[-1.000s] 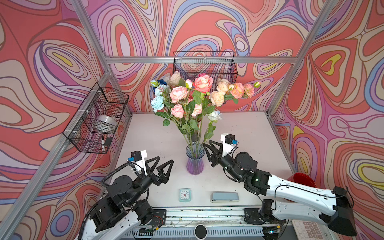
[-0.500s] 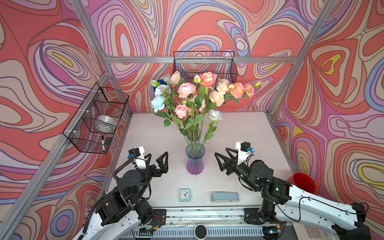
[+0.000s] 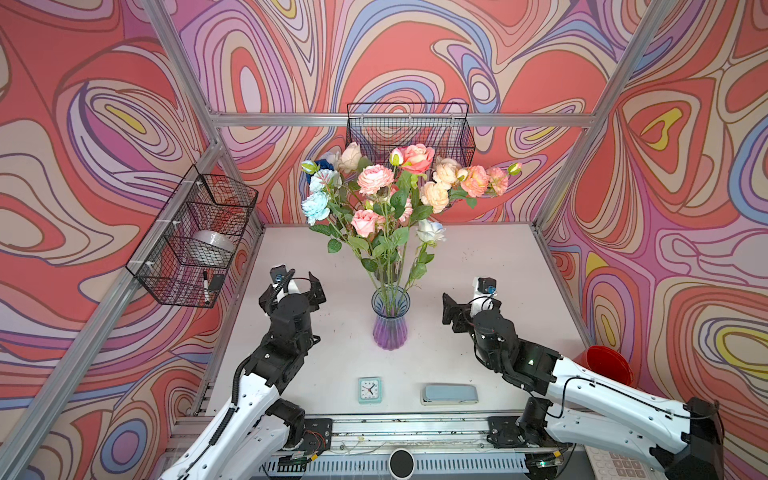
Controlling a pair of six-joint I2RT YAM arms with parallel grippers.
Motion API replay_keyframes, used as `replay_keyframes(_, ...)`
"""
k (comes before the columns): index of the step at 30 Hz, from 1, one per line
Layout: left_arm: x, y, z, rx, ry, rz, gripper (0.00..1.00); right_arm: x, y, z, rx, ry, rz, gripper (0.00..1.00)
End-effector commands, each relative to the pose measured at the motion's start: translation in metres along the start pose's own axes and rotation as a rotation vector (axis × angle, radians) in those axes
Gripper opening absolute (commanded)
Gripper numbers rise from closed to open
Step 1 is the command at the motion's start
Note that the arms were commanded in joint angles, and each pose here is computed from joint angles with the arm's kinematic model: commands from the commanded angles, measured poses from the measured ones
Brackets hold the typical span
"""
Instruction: Arrange the flowers into the vase
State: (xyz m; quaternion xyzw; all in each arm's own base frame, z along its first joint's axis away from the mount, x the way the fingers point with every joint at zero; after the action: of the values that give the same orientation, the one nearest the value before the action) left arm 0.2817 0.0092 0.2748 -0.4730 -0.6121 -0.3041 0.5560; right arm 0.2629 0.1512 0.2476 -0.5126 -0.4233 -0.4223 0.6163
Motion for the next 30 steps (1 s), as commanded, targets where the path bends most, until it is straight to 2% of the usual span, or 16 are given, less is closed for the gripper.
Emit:
replay_keyframes(1, -0.005, 0.015, 0.003, -0.055, -0.071, -0.037, 0.98, 0.005, 0.012, -0.016, 0.014, 0.07, 0.031, 0.98)
replay_keyframes(4, -0.029, 0.03, 0.015, -0.032, -0.031, -0.016, 0.98, 0.005, 0.023, -0.032, -0.056, 0.06, 0.04, 0.98)
replay_keyframes(9, -0.064, 0.05, 0.028, -0.031, 0.045, 0.02, 0.98, 0.008, 0.039, -0.044, -0.088, 0.043, 0.011, 0.98)
replay_keyframes(14, -0.1, 0.069, 0.021, -0.082, 0.137, 0.106, 0.98, 0.01, 0.048, -0.053, -0.102, 0.046, -0.013, 0.99)
replay_keyframes(21, -0.129, 0.087, 0.017, -0.104, 0.177, 0.097, 0.99, 0.015, 0.052, -0.068, -0.109, 0.008, -0.068, 0.98)
replay_keyframes(26, -0.156, 0.097, 0.017, -0.126, 0.184, 0.115, 0.98, 0.015, 0.064, -0.089, -0.118, 0.013, -0.065, 0.98)
replay_keyframes(28, -0.157, 0.101, 0.014, -0.135, 0.194, 0.103, 1.0, 0.015, 0.068, -0.1, -0.127, 0.002, -0.097, 0.98)
replay_keyframes(30, -0.164, 0.109, 0.012, -0.113, 0.214, 0.213, 1.0, 0.012, 0.072, -0.119, -0.179, -0.007, -0.111, 0.99)
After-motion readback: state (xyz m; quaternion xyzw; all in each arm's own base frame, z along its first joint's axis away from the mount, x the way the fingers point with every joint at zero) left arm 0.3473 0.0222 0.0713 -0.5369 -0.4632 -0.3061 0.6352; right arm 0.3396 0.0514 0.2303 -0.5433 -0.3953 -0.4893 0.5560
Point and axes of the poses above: each gripper's point midway between its finger pads, its own y axis out along the fingers, its own z axis along the line the jaws close on, x = y × z, the point moved 2 cm from there along -y, back along the fingers, and after that the axes turned 5 degrees about -y, right-handed, at the moved point
